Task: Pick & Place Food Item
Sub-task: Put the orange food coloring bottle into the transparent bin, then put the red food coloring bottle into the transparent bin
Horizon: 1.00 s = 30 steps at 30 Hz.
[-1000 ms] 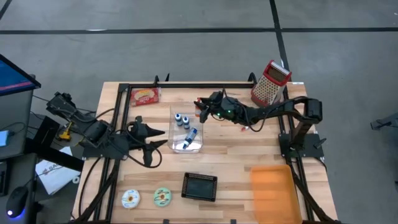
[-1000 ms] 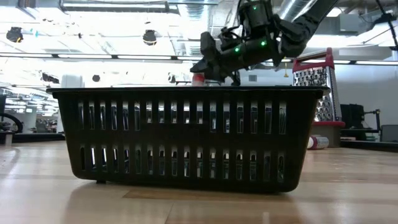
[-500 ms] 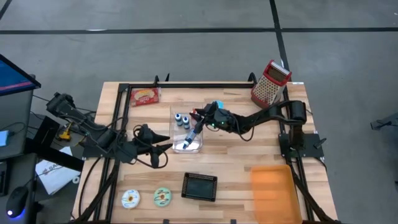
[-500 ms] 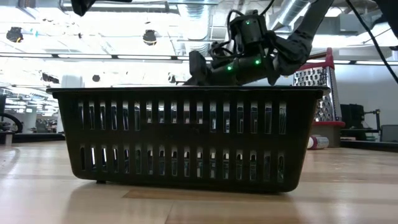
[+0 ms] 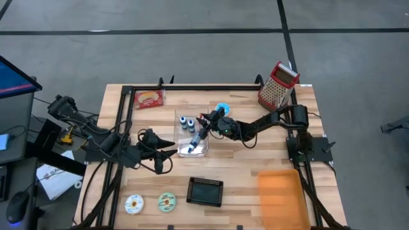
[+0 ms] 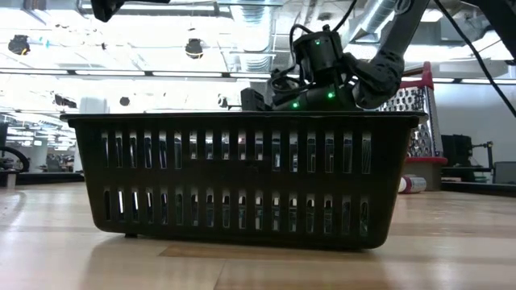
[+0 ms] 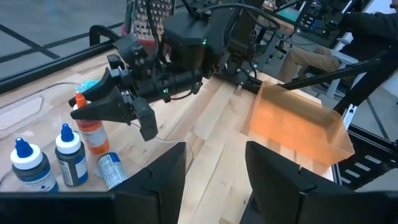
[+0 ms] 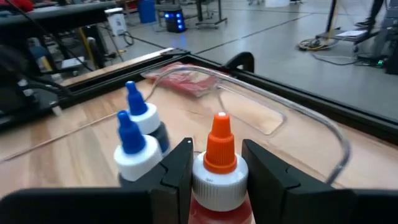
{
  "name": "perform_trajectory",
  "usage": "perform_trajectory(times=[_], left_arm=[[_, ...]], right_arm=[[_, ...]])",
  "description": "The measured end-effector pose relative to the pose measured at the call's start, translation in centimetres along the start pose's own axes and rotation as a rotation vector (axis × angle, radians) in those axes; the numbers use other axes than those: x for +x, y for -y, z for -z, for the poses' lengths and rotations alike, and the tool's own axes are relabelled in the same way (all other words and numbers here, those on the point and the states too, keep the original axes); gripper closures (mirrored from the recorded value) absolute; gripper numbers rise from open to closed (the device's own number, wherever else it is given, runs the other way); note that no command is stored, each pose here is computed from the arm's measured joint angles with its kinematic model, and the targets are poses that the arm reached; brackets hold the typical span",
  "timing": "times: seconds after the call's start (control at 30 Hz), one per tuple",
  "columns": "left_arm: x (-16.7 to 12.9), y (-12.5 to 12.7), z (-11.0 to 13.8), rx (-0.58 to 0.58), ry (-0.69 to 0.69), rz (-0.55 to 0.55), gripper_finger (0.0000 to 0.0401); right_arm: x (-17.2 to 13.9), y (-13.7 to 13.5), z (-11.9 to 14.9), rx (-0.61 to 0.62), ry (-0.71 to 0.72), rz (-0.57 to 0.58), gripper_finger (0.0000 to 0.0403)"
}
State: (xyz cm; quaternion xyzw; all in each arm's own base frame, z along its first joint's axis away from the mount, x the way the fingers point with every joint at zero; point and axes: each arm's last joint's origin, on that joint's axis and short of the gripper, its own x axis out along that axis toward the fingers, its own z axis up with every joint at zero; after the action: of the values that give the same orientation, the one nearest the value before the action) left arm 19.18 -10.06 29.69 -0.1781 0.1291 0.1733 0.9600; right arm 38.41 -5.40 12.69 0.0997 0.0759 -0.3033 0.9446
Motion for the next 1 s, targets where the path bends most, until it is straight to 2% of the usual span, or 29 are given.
perform_trajectory(times=[0.07,0.23,0.33,0.43,0.57,0.7,0.77,0.83,1.0], left_arm=[[0.0,0.0,0.0,0.000,0.000,0.000,0.0239],[0.0,0.0,0.0,0.001,0.000,0.001,0.0238],[0.0,0.0,0.0,0.001,-0.001,0.001,0.0237],[0.0,0.0,0.0,0.001,-0.001,0.002,0.0239],[0.0,0.0,0.0,0.002,0.001,0.003,0.0240],[0.0,0.2,-0.2,0.024,0.018,0.016,0.0240],[0.0,0.3,-0.3,0.038,0.025,0.020,0.0240],[0.0,0.3,-0.4,0.044,0.031,0.024,0.0239],[0.0,0.4,-0.5,0.080,0.046,0.018,0.0236]], right_arm=[[0.0,0.0,0.0,0.002,0.001,0.003,0.0286],[-0.1,-0.2,0.0,0.029,0.003,-0.001,0.0218],[-0.3,-0.5,0.0,0.031,0.004,-0.010,0.0196],[-0.6,-0.9,-0.8,0.046,0.035,-0.023,0.0191],[-1.6,-1.5,-3.5,0.042,0.107,-0.047,0.0199],[-3.4,-1.2,-7.2,-0.001,0.150,0.020,0.0212],[-4.6,-0.5,-8.8,-0.014,0.101,0.082,0.0218],[-6.0,0.8,-9.6,0.030,-0.007,0.186,0.0224],[-10.9,5.1,-8.4,0.333,-0.451,0.446,0.0235]])
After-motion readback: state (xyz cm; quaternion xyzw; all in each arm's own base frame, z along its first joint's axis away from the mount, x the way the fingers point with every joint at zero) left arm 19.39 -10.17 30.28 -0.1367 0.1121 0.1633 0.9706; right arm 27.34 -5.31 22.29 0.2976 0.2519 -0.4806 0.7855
